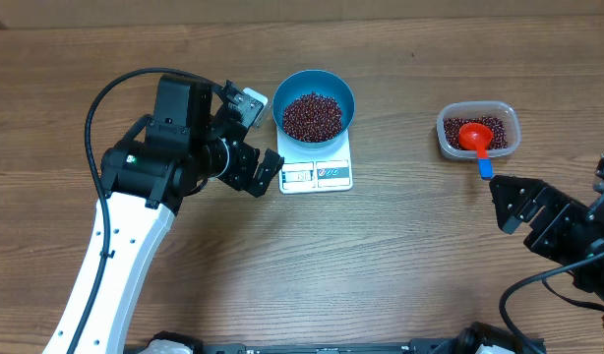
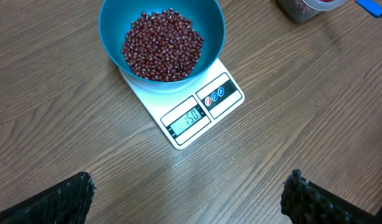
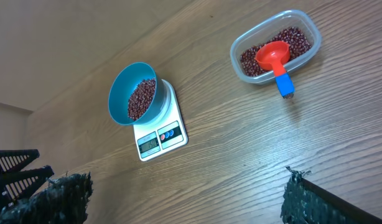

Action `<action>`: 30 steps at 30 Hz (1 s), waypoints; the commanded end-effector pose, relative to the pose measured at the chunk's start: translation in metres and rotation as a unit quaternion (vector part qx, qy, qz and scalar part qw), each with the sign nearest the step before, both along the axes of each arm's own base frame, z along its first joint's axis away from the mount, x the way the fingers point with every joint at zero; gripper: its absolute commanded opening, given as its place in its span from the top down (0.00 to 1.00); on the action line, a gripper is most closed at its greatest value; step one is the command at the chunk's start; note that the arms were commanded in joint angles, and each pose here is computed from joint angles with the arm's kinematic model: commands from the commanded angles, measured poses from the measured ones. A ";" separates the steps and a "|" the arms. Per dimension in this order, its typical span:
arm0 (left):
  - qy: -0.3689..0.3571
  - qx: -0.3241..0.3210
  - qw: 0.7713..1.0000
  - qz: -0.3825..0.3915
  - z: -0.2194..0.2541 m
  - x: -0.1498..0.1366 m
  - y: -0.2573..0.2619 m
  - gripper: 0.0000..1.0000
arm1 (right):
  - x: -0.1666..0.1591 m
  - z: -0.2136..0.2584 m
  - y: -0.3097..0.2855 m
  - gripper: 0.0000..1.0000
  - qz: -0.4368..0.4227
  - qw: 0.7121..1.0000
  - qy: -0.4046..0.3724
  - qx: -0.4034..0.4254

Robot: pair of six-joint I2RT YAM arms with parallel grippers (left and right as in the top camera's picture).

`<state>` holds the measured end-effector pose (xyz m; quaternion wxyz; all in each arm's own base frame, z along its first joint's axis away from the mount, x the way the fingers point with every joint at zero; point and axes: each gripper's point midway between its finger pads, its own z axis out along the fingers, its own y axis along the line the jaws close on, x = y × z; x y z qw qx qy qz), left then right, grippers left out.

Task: Scoop item into bowl and weigh 150g on scale

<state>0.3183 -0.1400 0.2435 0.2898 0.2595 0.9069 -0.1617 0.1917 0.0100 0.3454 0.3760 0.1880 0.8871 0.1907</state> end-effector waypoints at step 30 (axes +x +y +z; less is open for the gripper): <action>-0.007 -0.001 1.000 -0.007 0.004 0.003 -0.001 0.00 | 0.052 -0.092 0.011 0.00 0.040 0.927 -0.328 -0.179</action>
